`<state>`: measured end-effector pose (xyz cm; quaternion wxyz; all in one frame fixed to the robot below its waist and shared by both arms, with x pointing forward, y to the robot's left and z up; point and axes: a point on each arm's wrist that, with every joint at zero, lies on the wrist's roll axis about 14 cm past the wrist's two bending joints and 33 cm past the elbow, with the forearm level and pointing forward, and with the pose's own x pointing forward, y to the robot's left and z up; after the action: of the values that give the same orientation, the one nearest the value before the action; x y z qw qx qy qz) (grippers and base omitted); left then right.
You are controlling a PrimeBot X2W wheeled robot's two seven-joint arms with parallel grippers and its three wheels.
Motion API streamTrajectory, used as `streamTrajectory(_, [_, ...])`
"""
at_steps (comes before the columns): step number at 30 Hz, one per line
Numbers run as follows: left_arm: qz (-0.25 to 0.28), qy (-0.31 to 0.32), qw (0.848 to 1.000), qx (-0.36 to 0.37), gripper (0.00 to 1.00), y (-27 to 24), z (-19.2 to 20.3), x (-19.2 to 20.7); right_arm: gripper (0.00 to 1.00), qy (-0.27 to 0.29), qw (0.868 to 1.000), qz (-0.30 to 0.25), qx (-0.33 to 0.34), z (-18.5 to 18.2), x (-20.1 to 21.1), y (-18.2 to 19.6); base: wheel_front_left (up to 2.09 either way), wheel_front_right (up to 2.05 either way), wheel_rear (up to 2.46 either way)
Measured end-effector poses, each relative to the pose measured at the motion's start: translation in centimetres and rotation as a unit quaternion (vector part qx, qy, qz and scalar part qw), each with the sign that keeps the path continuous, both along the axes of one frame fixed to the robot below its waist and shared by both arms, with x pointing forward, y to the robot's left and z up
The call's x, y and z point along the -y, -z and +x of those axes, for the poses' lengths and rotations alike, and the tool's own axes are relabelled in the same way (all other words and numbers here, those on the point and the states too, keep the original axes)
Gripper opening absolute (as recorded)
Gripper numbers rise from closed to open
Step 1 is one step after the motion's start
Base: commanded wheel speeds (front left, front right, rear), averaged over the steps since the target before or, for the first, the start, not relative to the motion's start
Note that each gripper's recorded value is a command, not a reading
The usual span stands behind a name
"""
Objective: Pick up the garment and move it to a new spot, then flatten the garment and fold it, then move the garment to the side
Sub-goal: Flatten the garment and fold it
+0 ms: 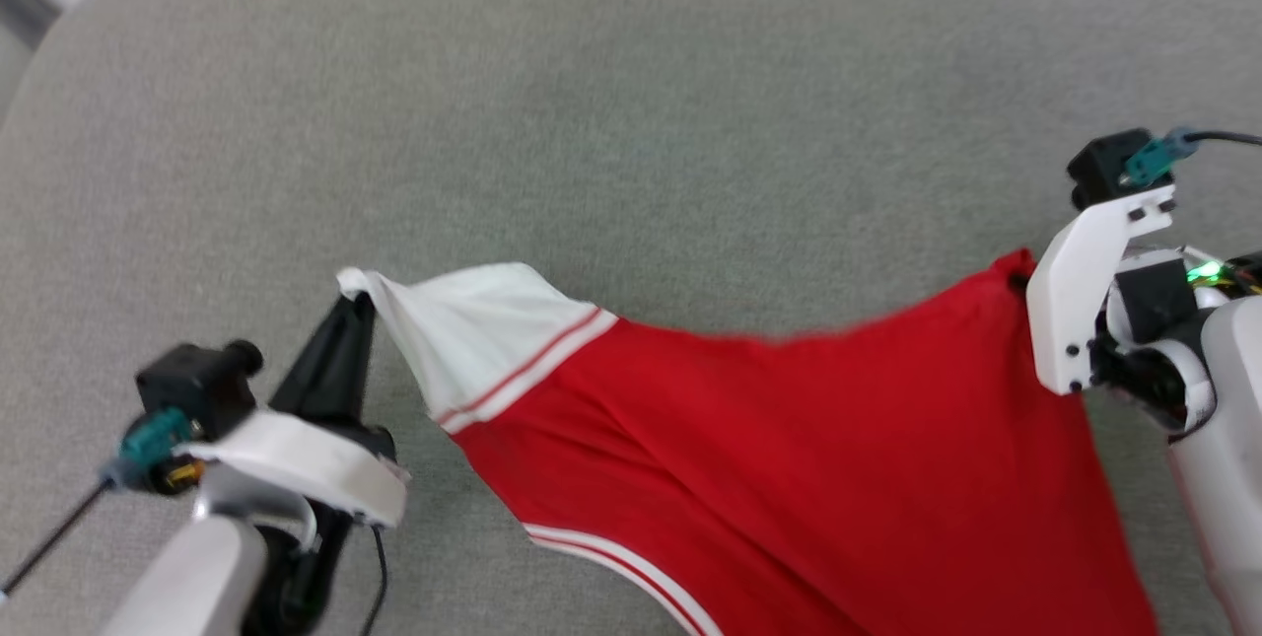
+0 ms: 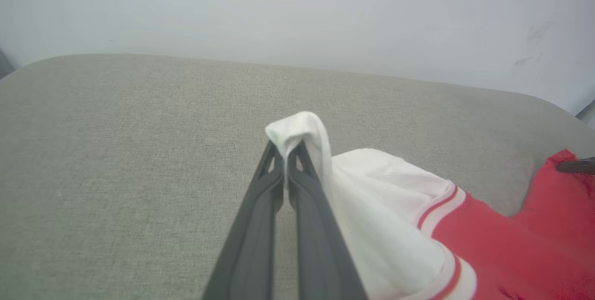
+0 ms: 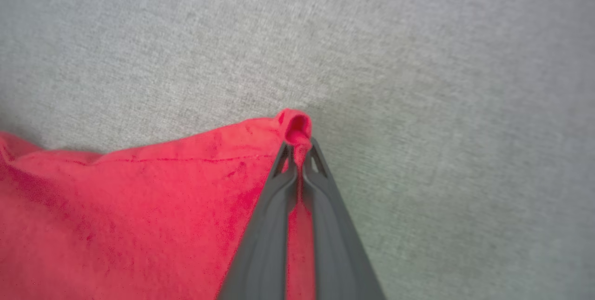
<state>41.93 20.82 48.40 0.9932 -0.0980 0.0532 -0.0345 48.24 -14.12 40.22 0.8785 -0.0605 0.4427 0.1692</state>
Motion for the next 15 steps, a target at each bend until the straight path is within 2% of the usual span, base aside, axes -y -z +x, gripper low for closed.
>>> streamTrajectory(5, [0.003,0.011,0.998,0.061,0.00,-5.2,2.3,-0.4,0.00,0.045,0.994,0.013,0.096,1.5,1.8,-5.1,0.00,0.00,0.00])
streamTrajectory(7, [-0.015,0.019,0.996,0.085,0.00,-7.6,3.5,0.1,0.00,0.067,0.988,0.028,0.139,2.2,2.3,-7.4,0.00,0.00,0.00])
streamTrajectory(10, [-0.013,0.029,0.994,0.105,0.00,-10.4,5.1,0.5,0.00,0.097,0.976,0.044,0.189,2.7,3.3,-10.3,0.00,0.00,0.00])
streamTrajectory(15, [0.008,0.046,0.988,0.150,0.00,-15.8,8.6,1.7,0.00,0.130,0.956,0.053,0.259,3.9,5.3,-15.1,0.00,0.00,0.00])
